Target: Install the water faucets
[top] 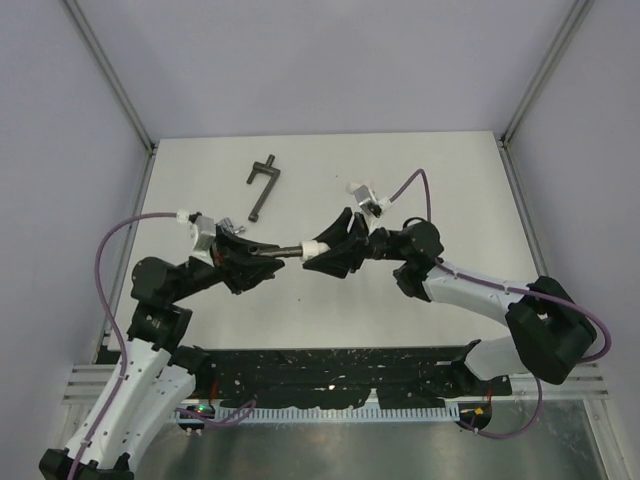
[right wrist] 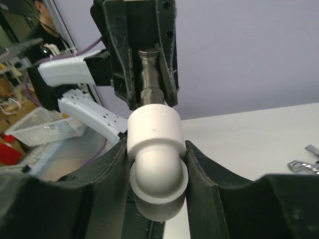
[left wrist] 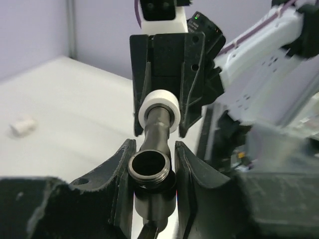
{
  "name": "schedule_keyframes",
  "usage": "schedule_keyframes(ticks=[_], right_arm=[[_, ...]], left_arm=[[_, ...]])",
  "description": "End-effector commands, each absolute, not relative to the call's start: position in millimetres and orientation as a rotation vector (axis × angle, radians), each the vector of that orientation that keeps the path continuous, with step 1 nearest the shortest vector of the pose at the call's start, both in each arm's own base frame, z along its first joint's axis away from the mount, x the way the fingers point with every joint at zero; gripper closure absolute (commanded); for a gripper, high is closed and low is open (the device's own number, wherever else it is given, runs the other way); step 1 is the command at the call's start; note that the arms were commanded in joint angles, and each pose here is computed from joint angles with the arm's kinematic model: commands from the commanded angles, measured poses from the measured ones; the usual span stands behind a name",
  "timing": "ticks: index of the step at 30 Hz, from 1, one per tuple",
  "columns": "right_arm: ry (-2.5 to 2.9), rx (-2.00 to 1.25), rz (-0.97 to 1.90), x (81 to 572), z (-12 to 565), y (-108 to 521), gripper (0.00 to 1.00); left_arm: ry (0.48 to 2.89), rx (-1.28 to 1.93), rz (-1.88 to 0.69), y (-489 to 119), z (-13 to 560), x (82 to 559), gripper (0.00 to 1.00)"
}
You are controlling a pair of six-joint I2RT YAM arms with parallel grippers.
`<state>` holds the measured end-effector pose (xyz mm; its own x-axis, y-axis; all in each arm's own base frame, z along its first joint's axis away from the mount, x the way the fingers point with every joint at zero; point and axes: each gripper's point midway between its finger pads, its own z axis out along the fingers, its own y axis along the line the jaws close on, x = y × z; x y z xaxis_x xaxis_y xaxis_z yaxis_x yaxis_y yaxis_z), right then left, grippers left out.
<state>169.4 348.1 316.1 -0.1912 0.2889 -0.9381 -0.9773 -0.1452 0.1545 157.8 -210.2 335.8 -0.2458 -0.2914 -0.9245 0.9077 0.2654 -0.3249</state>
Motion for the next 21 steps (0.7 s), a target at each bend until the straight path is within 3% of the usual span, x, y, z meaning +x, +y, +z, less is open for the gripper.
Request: schedule_keyframes(ticks=[1, 5, 9, 11, 12, 14, 19, 20, 21], right_arm=[[1.138, -0.720, 1.842, 168, 361, 349, 0.95], [1.426, -0.603, 1.914, 184, 339, 362, 0.92], [1.545, -0.559, 1.952, 187, 324, 367, 0.83], [1.578, -0.538, 1.946, 191, 318, 369, 0.71], [1.578, -0.532, 1.929, 194, 316, 368, 0.58], [1.561, -0.543, 1.895, 199, 315, 366, 0.45], [1.490, -0.587, 1.750, 212, 323, 348, 0.16], [1.478, -0.611, 1.700, 214, 323, 344, 0.05], [1.459, -0.632, 1.673, 215, 325, 341, 0.05]], left_arm=[[1.009, 0.946, -0.701, -192, 338, 177, 1.00], [0.879, 1.070, -0.467, -186, 323, 184, 1.00], [0.856, 1.070, -0.425, -182, 318, 183, 1.00], [0.877, 1.039, -0.442, -180, 318, 182, 1.00], [0.900, 1.020, -0.461, -180, 316, 182, 1.00], [0.953, 0.954, -0.507, -178, 319, 184, 1.00], [1.083, 0.826, -0.667, -178, 315, 181, 1.00], [1.116, 0.792, -0.714, -179, 313, 180, 1.00], [1.147, 0.751, -0.744, -179, 313, 181, 1.00]])
